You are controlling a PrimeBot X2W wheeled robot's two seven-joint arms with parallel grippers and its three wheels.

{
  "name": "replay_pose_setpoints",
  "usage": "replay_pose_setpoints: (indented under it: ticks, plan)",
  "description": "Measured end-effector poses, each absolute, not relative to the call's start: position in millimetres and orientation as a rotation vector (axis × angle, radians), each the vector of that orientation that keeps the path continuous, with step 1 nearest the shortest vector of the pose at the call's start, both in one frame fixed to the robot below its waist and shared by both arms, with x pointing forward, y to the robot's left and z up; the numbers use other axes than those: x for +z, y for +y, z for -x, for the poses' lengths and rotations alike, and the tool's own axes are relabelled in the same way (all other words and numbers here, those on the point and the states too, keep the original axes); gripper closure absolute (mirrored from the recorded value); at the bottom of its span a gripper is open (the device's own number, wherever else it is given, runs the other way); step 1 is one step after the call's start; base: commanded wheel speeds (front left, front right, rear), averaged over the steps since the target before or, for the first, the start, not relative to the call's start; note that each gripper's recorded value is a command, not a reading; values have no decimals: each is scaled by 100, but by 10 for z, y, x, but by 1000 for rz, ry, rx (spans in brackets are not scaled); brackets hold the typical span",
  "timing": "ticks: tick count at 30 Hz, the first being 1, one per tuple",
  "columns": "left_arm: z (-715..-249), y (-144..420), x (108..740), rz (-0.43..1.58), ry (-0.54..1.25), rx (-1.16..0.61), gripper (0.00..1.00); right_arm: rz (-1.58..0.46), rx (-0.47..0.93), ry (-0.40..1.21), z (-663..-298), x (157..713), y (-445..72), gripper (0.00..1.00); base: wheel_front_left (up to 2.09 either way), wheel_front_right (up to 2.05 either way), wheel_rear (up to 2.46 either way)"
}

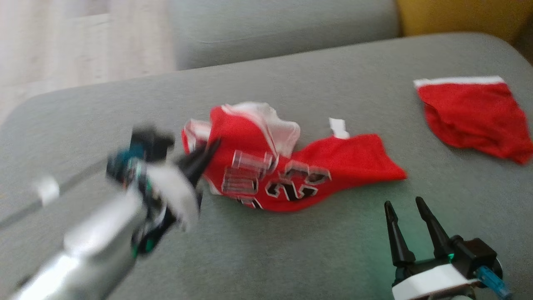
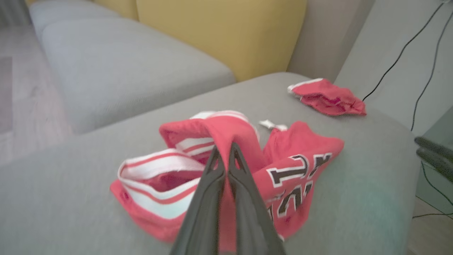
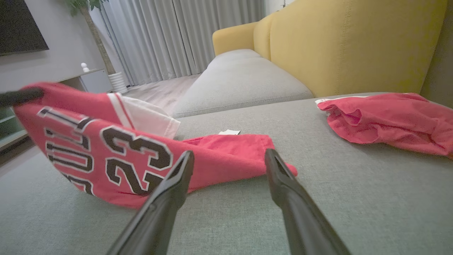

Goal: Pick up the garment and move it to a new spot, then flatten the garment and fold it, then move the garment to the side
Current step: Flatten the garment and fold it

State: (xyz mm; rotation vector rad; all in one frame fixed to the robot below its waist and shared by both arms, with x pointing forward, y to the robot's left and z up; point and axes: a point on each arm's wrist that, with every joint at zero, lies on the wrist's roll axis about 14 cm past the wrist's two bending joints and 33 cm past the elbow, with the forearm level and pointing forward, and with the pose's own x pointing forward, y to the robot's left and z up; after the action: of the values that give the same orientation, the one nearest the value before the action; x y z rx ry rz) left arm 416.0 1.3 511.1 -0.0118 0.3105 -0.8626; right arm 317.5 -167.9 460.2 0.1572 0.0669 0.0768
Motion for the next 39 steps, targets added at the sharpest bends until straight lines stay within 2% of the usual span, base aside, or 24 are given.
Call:
replay_pose_setpoints:
  ticks: [6, 15, 17, 23, 31, 35, 39]
  plan:
    - [-3567, 699, 4494, 118, 470, -676, 100, -154, 172, 53, -3306, 4661, -1413, 0, 0, 0, 0]
    - [-2709, 758, 4011, 305, 632, -622, 100, -153, 235, 43, -3412, 4706, -1221, 0, 0, 0, 0]
    - [-2647, 749, 4002, 323, 640, -609, 0, -155, 242, 44, -3430, 4705, -1198, 0, 0, 0, 0]
    - [-2758, 736, 4209, 294, 575, -628, 0, -157, 242, 48, -3425, 4693, -1189, 0, 0, 0, 0]
    - [-3580, 790, 5150, 36, 321, -721, 0, -161, 217, 73, -3402, 4613, -1260, 0, 0, 0, 0]
    - [-3763, 654, 5252, -69, 354, -804, 0, -161, 199, 77, -3411, 4595, -1313, 0, 0, 0, 0]
    - [-3831, 593, 5037, -132, 504, -854, 0, -159, 172, 75, -3419, 4596, -1395, 0, 0, 0, 0]
